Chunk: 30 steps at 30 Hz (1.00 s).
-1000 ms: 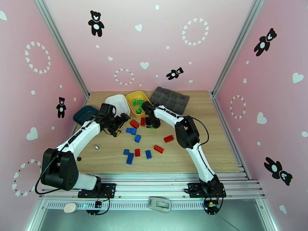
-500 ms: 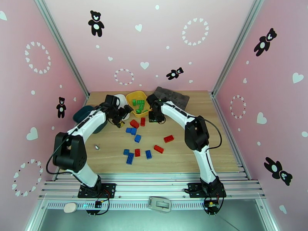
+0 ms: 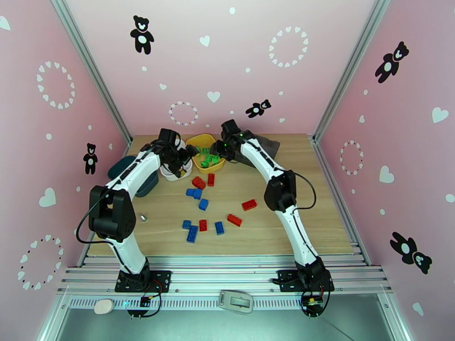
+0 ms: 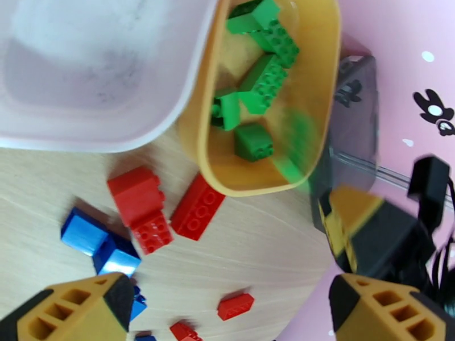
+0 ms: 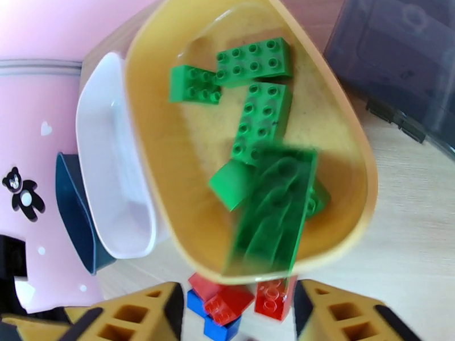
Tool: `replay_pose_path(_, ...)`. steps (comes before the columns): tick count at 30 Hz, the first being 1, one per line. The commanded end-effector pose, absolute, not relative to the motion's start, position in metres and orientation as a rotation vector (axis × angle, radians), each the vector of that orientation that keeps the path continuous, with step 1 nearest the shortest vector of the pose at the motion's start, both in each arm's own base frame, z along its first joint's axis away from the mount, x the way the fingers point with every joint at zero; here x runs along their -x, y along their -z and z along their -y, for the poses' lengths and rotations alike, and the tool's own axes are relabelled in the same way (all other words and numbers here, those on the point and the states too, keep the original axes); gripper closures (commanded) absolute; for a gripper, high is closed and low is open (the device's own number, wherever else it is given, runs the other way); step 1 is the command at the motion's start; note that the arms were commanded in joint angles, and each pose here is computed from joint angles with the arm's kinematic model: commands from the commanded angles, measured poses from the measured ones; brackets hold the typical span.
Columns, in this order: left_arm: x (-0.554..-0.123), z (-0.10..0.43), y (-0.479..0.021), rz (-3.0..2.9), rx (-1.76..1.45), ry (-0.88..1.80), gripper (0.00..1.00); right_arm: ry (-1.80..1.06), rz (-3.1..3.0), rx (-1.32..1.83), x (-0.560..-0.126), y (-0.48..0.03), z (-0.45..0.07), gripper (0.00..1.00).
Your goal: Sort the legos into containers by color
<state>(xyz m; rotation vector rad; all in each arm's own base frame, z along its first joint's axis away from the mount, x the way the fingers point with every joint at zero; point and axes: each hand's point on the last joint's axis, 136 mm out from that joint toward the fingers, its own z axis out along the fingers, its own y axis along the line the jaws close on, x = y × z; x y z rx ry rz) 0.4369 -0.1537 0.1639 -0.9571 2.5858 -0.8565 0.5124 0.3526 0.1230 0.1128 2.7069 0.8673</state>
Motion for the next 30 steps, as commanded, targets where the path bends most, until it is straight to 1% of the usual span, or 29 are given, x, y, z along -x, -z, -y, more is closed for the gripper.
replay_pose_path(1, -0.421, 0.144, -0.166, -2.619, 0.932, 0.77, 0.04, -0.983, -2.642, -0.075, -0.517, -0.145, -0.367, 0.39)
replay_pose_path(6, -0.398, 0.135, -0.157, -2.671, 0.899, 0.675, 0.05, -0.933, -2.647, 0.006, -0.507, -0.16, -0.359, 0.4)
replay_pose_path(12, -0.347, 0.13, -0.145, -2.766, 0.783, 0.515, 0.06, -0.825, -2.664, 0.114, -0.478, -0.18, -0.344, 0.42)
replay_pose_path(15, -0.315, 0.131, -0.14, -2.81, 0.718, 0.437, 0.07, -0.755, -2.712, 0.175, -0.453, -0.178, -0.334, 0.42)
replay_pose_path(21, -0.249, 0.139, -0.126, -2.894, 0.548, 0.323, 0.08, -0.627, -2.808, 0.305, -0.39, -0.157, -0.313, 0.4)
replay_pose_path(25, -0.207, 0.145, -0.111, -2.948, 0.427, 0.243, 0.09, -0.582, -2.868, 0.313, -0.349, -0.139, -0.297, 0.4)
replay_pose_path(30, -0.169, 0.16, -0.085, -3.011, 0.326, 0.213, 0.13, -0.552, -2.922, 0.313, -0.306, -0.122, -0.284, 0.4)
